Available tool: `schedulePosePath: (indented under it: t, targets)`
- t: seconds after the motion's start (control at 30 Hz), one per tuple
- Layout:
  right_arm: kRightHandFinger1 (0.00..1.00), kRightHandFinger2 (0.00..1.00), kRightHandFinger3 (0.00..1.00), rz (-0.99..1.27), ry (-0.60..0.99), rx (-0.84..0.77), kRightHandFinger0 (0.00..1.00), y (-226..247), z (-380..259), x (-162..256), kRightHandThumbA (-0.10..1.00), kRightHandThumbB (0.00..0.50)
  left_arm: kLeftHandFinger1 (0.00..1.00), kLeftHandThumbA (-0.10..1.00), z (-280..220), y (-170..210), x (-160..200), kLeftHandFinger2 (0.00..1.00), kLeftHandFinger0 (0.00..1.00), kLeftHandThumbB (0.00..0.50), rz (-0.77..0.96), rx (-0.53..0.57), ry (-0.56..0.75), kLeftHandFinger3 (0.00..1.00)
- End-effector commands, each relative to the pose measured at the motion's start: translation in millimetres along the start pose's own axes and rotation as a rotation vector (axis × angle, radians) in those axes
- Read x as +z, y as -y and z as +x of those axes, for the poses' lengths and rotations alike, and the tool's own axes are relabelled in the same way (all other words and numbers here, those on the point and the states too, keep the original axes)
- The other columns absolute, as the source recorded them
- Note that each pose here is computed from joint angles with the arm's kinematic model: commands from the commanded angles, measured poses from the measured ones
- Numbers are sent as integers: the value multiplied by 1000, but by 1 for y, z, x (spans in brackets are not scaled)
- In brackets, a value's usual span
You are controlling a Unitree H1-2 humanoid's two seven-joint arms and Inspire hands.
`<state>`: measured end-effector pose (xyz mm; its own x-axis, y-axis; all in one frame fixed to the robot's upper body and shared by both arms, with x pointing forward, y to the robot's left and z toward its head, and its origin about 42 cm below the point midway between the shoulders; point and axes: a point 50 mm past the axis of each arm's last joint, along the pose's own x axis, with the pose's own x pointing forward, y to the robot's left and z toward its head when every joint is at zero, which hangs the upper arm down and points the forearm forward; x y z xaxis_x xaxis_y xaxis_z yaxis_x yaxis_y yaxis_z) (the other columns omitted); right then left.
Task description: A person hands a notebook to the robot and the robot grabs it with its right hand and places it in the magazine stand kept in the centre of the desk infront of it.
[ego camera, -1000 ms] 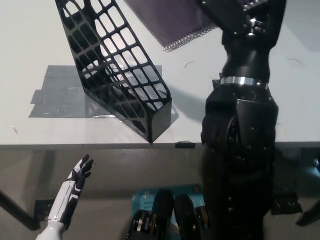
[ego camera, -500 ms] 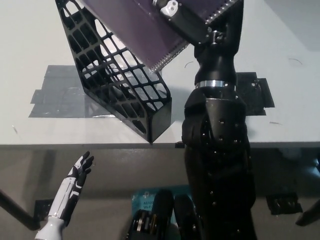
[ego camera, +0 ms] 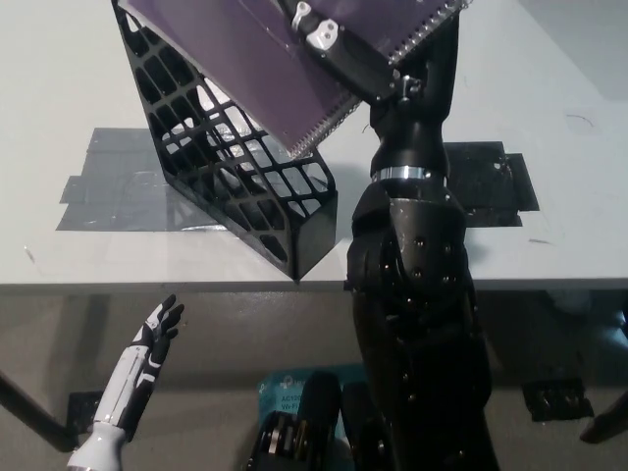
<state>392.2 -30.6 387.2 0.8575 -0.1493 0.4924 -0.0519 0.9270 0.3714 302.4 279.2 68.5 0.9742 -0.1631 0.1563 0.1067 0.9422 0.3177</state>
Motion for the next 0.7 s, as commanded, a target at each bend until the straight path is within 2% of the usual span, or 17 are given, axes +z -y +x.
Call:
schedulePosePath:
  t: [0.0, 0.67]
  targets:
    - [0, 0, 0, 121, 130, 25, 0, -22, 1, 26, 802, 0, 1000, 1000, 6, -5, 8, 1000, 1000, 500, 20, -4, 59, 1000]
    - [0, 0, 0, 186, 190, -38, 0, -5, 8, 55, 774, 0, 1000, 1000, 5, -3, 9, 1000, 1000, 500, 34, -5, 60, 1000]
